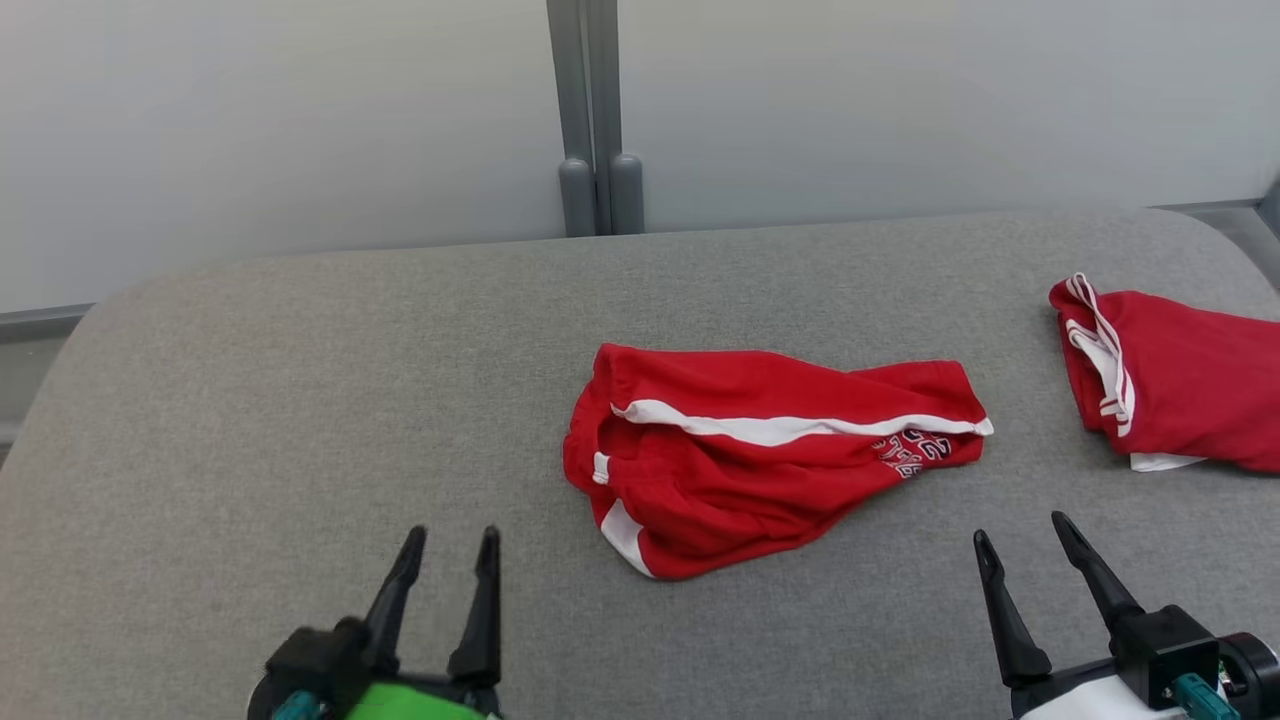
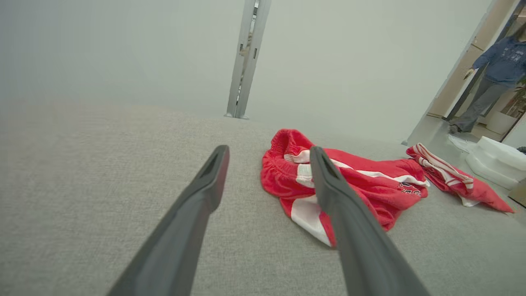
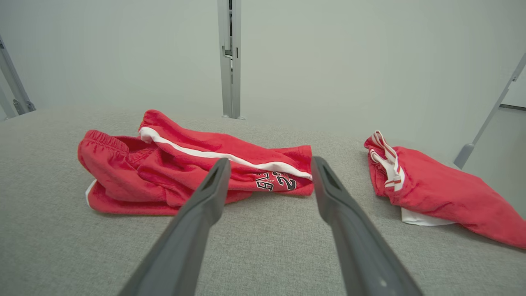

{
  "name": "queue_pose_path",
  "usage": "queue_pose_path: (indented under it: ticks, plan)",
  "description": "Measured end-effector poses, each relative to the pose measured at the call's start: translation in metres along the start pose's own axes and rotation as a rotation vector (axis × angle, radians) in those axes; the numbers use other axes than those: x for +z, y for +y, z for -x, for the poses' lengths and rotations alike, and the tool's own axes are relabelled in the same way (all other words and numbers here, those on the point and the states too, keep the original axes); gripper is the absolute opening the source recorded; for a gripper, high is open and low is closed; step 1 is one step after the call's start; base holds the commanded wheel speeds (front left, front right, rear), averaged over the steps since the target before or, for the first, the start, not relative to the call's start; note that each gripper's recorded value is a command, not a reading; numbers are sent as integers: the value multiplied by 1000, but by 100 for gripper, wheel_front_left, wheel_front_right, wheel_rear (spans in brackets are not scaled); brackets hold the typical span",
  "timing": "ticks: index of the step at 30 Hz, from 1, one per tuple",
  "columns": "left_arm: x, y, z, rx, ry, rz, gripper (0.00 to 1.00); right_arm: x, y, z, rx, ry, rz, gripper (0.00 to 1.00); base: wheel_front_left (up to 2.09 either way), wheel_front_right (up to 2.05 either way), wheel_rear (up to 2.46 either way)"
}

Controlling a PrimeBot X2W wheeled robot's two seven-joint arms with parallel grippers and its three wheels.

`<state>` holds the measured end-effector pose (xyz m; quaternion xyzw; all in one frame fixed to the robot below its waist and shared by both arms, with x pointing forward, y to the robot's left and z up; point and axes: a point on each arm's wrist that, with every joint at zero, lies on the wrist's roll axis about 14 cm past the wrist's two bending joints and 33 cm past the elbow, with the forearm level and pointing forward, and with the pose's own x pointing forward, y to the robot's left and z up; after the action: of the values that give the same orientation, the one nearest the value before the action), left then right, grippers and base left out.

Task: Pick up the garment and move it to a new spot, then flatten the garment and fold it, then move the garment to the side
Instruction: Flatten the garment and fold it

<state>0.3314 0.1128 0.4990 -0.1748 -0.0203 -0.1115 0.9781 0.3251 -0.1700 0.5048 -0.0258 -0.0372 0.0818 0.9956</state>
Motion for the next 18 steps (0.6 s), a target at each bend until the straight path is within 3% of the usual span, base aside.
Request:
queue_pose_path:
  ticks: [8, 18]
  plan:
    - [-27, -82, -59, -294, 113, -33, 100, -2, -8, 2, -36, 7, -9, 100, 0, 0, 0]
    - [-92, -86, -110, -315, 440, -28, 100, -14, -29, 15, -143, 49, -39, 100, 0, 0, 0]
